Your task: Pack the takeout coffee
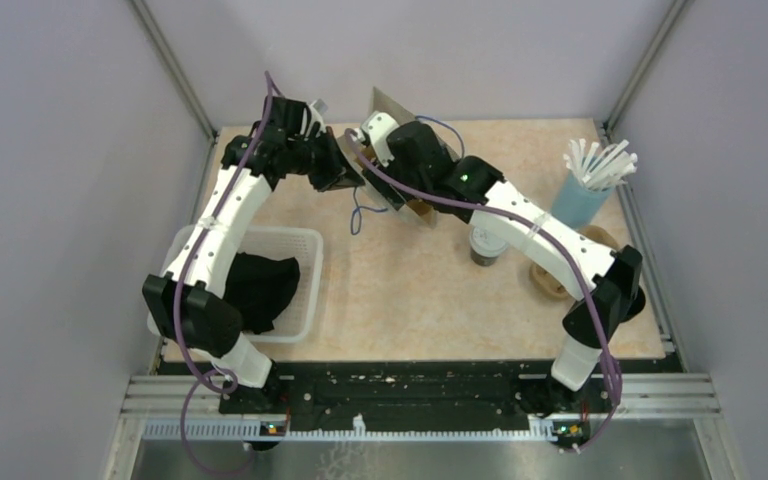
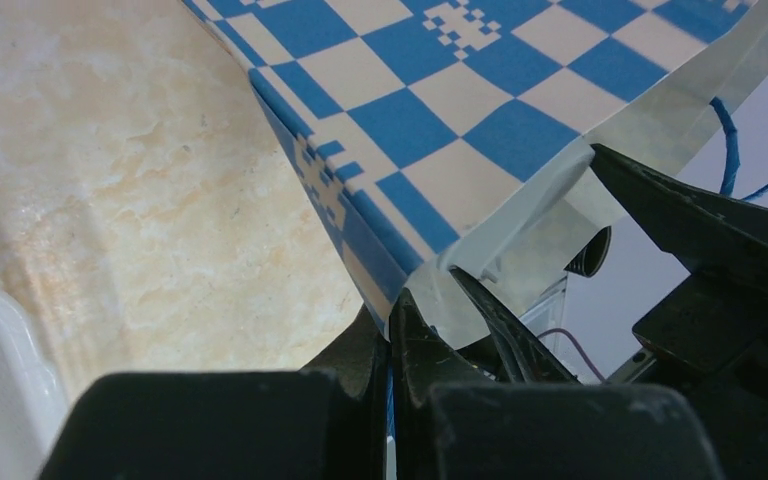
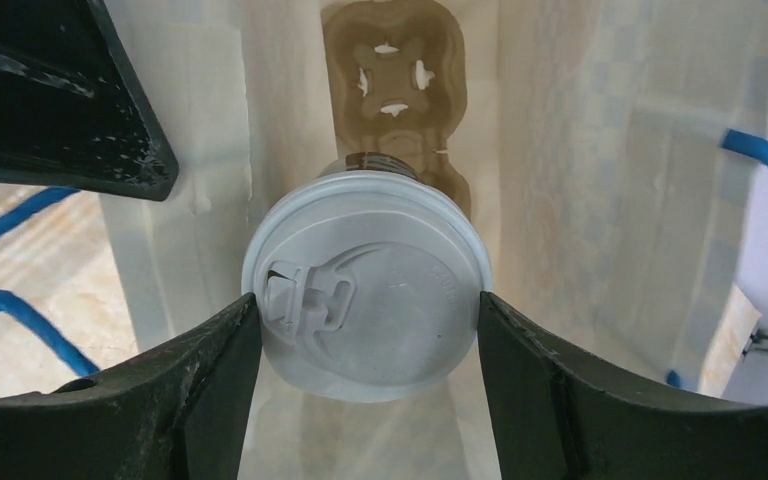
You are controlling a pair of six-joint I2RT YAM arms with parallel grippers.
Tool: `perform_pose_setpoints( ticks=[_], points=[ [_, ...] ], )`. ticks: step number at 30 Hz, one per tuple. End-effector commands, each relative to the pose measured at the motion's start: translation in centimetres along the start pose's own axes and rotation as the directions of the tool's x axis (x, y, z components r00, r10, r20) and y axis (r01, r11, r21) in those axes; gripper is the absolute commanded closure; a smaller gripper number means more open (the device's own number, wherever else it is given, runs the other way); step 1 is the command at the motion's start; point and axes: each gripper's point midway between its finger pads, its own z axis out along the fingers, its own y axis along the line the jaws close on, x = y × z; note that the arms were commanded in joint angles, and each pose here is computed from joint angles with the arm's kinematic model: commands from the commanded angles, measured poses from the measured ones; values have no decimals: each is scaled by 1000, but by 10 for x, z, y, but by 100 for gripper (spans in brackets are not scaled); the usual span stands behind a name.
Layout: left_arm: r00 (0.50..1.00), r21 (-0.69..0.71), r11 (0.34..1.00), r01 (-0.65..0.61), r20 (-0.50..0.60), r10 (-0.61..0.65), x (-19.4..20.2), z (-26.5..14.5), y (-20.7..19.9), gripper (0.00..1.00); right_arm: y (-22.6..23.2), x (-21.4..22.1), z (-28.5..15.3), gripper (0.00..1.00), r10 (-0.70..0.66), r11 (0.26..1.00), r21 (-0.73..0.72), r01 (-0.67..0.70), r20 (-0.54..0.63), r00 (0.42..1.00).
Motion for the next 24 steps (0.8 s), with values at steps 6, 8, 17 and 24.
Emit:
perform_pose_setpoints(
  ticks=[6, 8, 17, 24],
  points=[
    [988, 19, 990, -139, 68, 137, -9, -16, -7, 100, -17, -11, 8, 63, 23, 999, 35, -27, 109, 994],
    [987, 13, 989, -146, 63, 145, -8, -15, -5, 100, -21, -3, 12, 63, 24, 999, 39, -28, 103, 994],
    [989, -32, 989, -144, 22, 145, -2, -10, 8, 100, -33, 13, 31, 64, 31, 999, 39, -32, 42, 999],
    [992, -60, 991, -119, -38, 117, 5, -4, 18, 100, -34, 23, 44, 65, 26, 999, 25, -26, 13, 1000]
  ],
)
